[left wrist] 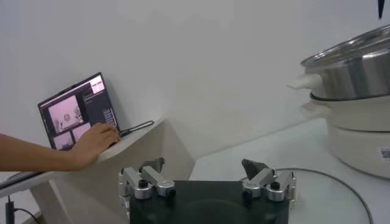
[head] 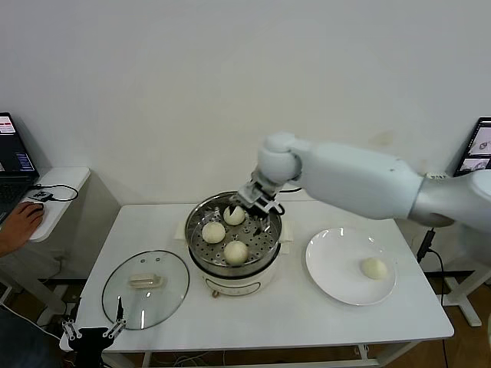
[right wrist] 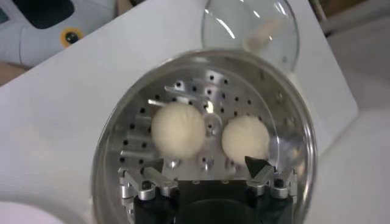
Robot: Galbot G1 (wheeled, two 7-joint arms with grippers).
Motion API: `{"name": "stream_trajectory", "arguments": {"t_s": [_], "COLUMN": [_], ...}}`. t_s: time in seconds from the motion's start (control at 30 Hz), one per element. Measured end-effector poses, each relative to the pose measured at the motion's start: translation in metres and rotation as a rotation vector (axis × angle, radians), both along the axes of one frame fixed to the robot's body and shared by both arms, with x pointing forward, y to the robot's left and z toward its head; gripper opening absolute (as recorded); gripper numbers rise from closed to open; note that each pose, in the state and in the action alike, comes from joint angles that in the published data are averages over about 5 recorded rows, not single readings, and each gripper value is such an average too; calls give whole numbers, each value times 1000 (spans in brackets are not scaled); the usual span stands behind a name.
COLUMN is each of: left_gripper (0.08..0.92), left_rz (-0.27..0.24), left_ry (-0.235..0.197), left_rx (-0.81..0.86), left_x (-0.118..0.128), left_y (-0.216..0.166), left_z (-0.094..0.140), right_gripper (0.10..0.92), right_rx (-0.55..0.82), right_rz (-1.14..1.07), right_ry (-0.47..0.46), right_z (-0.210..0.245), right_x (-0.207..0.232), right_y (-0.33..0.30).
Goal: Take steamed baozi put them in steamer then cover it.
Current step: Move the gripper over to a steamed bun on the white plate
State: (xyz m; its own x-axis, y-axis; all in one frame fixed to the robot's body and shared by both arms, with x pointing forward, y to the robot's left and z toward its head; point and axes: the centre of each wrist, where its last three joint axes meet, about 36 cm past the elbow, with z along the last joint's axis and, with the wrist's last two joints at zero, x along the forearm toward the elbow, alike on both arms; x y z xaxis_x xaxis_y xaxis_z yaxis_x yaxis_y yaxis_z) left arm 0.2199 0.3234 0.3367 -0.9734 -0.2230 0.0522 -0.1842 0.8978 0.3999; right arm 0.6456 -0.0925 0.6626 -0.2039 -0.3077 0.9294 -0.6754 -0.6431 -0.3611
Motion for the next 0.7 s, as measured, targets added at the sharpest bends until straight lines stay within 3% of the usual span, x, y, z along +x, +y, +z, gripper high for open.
{"name": "stream_trajectory", "arguments": {"t_s": [0.3, 0.7], "left_gripper": [823, 823], "left_rz": [-23, -54], "left_ry": [12, 43], "left_rx": [-14, -83], "left_x": [4, 13], "left_y": [-2, -11], "left_z": [-1, 2], "right_gripper": [822, 823], "right_rx": [34, 5], "right_rz": [-259, -534], "right_ry": [19, 53], "right_z": [-3, -62], "right_x": [-2, -29], "right_y": [-94, -233]}}
